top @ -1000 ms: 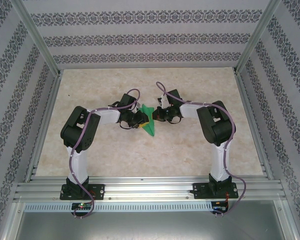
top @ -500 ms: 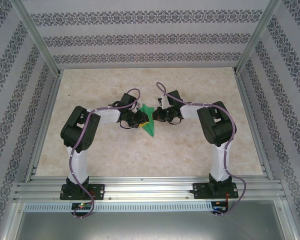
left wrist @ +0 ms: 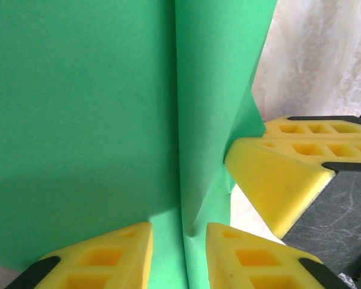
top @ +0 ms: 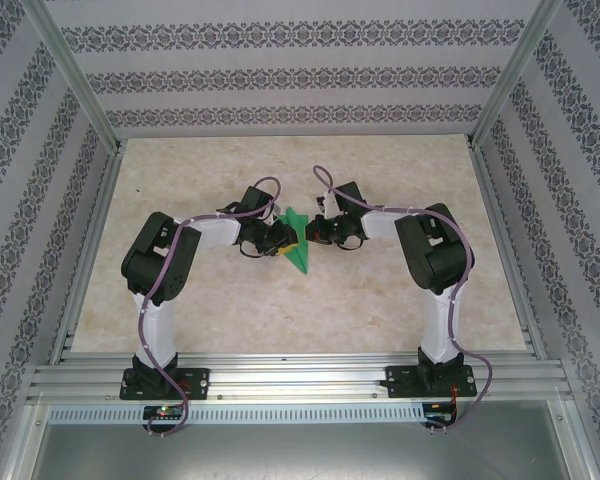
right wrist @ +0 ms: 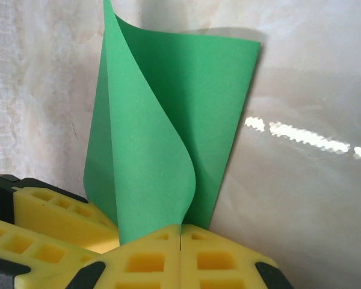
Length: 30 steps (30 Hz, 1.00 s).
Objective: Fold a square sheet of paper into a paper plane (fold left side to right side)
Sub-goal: Fourth fold the wing at the center of the table.
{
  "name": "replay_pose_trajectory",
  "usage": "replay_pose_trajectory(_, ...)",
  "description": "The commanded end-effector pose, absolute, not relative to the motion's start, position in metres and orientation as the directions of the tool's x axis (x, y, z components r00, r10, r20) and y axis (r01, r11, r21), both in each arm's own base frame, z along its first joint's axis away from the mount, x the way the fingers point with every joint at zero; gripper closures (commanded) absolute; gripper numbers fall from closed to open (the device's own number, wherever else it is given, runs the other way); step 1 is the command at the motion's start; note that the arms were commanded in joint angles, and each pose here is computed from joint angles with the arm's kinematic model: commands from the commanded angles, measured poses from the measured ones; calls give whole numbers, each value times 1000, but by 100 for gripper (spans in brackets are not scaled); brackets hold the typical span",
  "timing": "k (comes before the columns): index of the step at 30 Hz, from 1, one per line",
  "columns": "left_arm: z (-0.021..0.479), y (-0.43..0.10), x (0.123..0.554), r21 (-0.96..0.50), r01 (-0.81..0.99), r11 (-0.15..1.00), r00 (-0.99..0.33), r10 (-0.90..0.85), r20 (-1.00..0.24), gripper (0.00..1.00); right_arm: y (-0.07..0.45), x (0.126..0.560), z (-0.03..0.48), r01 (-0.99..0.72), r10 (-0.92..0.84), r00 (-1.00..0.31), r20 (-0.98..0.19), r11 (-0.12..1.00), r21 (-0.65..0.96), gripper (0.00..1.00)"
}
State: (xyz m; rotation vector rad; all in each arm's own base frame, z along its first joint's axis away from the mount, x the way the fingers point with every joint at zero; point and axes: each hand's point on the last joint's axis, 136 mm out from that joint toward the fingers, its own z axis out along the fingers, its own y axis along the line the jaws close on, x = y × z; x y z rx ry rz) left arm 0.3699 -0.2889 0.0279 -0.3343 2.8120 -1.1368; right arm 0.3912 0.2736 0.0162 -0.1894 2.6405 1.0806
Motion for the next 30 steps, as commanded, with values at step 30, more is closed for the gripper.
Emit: replay_pose_trajectory(30, 29, -310, 397, -695, -138, 705, -981, -196, -4, 79, 263, 377, -11, -181, -45, -970, -237, 786, 591, 94)
